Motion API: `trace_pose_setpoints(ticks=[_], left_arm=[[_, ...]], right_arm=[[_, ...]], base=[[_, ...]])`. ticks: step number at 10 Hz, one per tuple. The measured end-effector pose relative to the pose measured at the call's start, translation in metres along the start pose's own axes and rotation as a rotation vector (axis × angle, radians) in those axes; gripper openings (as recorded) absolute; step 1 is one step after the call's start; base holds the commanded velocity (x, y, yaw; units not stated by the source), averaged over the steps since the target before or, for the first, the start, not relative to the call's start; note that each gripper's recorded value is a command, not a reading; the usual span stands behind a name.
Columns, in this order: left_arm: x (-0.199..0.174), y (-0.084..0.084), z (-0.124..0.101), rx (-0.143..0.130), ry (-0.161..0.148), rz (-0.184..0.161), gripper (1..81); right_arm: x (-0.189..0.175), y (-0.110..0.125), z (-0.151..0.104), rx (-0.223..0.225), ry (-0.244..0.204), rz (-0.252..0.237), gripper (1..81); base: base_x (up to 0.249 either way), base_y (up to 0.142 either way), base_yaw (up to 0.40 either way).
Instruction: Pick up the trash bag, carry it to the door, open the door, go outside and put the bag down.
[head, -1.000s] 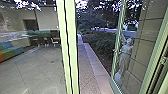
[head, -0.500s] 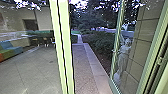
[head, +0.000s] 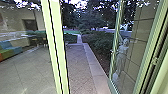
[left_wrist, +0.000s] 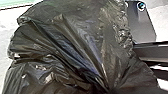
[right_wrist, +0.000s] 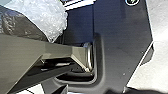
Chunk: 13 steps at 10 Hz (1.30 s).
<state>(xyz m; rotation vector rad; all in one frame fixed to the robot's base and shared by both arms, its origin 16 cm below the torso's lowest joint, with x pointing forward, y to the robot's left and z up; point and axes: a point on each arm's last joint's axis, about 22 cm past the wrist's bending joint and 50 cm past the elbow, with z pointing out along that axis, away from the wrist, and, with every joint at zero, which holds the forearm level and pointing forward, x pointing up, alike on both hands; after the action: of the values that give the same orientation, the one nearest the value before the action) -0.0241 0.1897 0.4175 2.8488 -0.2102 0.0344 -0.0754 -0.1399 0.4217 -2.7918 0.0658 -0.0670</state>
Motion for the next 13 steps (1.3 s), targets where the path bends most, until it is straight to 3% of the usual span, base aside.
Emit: trace_pose_setpoints(ticks=[13], left_arm=[[0.002,0.011,0.002,-0.013,0.003,0.006,1.0]], right_arm=[[0.002,-0.002,0.000,0.002,0.003,0.000,81.1]], base=[[0.000,-0.105,0.000]])
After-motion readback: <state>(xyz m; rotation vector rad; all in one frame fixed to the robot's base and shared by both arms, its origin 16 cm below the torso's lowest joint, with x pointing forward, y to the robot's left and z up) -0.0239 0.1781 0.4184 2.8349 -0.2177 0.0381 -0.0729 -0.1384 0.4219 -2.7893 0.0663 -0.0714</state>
